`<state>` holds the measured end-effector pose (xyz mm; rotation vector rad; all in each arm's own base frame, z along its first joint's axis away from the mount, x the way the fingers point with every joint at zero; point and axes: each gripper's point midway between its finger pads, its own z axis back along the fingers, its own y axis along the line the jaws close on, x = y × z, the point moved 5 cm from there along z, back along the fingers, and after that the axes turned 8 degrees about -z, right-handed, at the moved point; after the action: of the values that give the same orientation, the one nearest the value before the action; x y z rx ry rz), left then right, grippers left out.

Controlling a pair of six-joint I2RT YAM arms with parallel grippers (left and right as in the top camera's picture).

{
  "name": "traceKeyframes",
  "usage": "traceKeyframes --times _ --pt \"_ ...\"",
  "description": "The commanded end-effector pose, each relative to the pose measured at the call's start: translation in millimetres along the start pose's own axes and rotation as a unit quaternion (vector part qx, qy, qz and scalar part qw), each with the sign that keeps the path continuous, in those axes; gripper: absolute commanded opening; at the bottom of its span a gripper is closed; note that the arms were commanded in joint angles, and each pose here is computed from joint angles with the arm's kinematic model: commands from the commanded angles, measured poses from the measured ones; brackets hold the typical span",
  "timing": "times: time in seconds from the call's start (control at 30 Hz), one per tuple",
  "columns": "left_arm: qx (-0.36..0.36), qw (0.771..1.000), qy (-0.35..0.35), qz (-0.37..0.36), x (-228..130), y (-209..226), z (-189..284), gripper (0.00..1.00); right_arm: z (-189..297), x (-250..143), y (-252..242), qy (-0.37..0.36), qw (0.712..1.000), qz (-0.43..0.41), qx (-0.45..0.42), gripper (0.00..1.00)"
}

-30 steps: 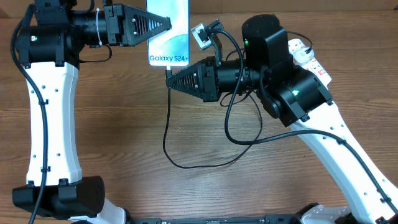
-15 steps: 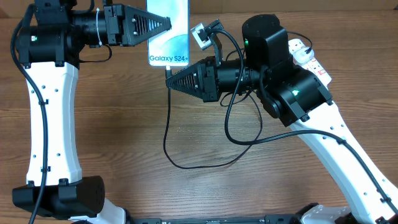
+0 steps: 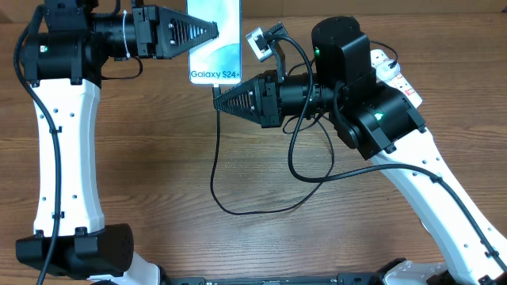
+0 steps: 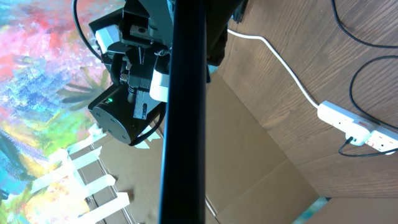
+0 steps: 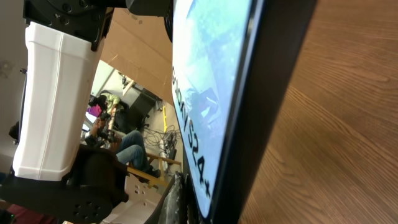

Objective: Plug charger to phone and switch on socket
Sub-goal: 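Push the plug up into the phone's port with the right gripper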

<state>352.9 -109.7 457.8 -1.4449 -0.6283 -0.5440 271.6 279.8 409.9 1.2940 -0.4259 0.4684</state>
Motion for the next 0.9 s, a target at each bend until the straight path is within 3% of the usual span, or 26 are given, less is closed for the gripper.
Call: traceKeyframes --times 0.0,0.77,0.8,0.87 --pt "-0.023 1.0 0.006 -0.013 -0.7 -10.9 -0.5 0.04 13.9 7.5 16.9 -0.026 0.999 0.026 0.003 0.04" --pt "-0.023 1.0 0.006 0.002 -2.6 -10.5 -0.5 0.04 15.4 16.7 23.9 -0.045 0.998 0.047 0.016 0.04" --pt "-0.023 1.0 0.006 0.002 -2.6 -10.5 -0.5 0.04 15.4 16.6 23.8 -0.045 0.998 0.047 0.016 0.07" --pt "-0.02 1.0 0.005 0.001 -2.4 -9.8 -0.5 0.04 15.4 16.2 23.5 -0.044 0.998 0.045 0.015 0.27"
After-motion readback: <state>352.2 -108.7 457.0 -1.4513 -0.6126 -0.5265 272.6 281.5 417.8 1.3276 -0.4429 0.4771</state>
